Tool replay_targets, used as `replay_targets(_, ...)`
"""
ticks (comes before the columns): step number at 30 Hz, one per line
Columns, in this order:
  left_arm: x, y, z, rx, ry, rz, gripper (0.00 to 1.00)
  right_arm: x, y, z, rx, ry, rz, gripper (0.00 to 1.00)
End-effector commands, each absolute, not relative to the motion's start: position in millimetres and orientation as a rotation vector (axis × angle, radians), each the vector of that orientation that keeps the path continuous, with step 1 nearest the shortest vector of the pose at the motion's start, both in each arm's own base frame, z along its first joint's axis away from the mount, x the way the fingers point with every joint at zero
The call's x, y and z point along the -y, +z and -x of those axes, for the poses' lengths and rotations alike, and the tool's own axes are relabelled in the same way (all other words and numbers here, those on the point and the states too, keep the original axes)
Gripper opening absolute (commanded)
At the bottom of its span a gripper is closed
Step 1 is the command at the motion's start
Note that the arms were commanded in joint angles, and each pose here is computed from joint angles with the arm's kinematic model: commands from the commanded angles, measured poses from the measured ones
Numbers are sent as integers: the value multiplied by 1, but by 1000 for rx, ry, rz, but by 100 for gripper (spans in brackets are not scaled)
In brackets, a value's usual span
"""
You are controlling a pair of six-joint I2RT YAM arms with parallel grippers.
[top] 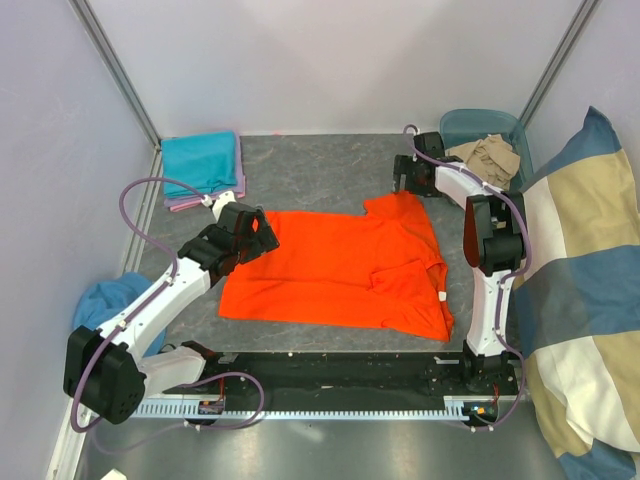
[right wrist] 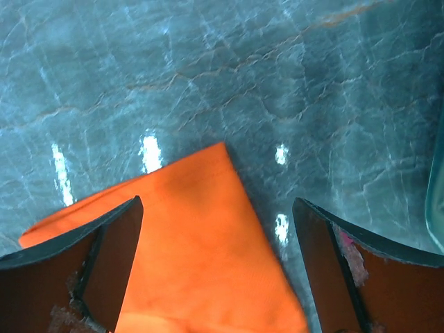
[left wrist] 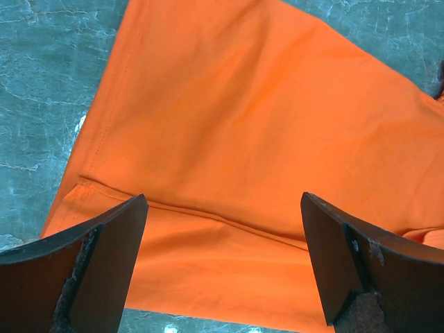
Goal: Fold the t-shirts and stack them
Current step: Grap the side of the flattened tshirt furthest away from the robot with both arms
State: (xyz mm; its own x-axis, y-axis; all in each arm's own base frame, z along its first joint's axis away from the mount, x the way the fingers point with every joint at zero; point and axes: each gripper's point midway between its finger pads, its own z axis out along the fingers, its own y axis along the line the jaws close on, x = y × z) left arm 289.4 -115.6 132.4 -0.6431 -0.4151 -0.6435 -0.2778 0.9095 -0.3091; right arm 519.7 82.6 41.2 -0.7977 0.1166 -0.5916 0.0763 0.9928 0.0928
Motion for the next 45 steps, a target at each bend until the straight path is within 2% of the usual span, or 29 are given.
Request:
replay_targets(1,116,141,-294,-2274,-256,459,100,-82,40,-536,-2472,142,-122,98)
replay_targets(6,116,135,-293,-2291,-249,458,100,-75,28,-537,-2495,137,-144,95)
replay_targets(9,115,133,-293,-2296,-245,457,100,-75,22,-537,-2510,144,-150,81)
replay_targets(10,114,132,-293,-2299,-243,456,100,-75,21,-536,-2513,145,-149,72)
replay_targets(12,114,132,-293,-2300,-243,456,100,-74,18,-535,-2521,147,-148,60)
replay_targets(18,112,130,-293,-2303,-240,468,100,-79,17,-529,-2536,190,-136,51)
replay_targets(21,108,129,-297,-2298,-234,481,100,-81,14,-527,-2544,201,-129,37)
replay_targets(24,102,129,-307,-2287,-222,498,100,-86,12,-526,-2549,235,-118,31)
replay_targets(33,85,130,-330,-2287,-231,552,100,-100,10,-531,-2550,330,-100,43)
replay_targets(45,78,116,-338,-2305,-204,575,100,-107,-8,-528,-2591,384,-90,41)
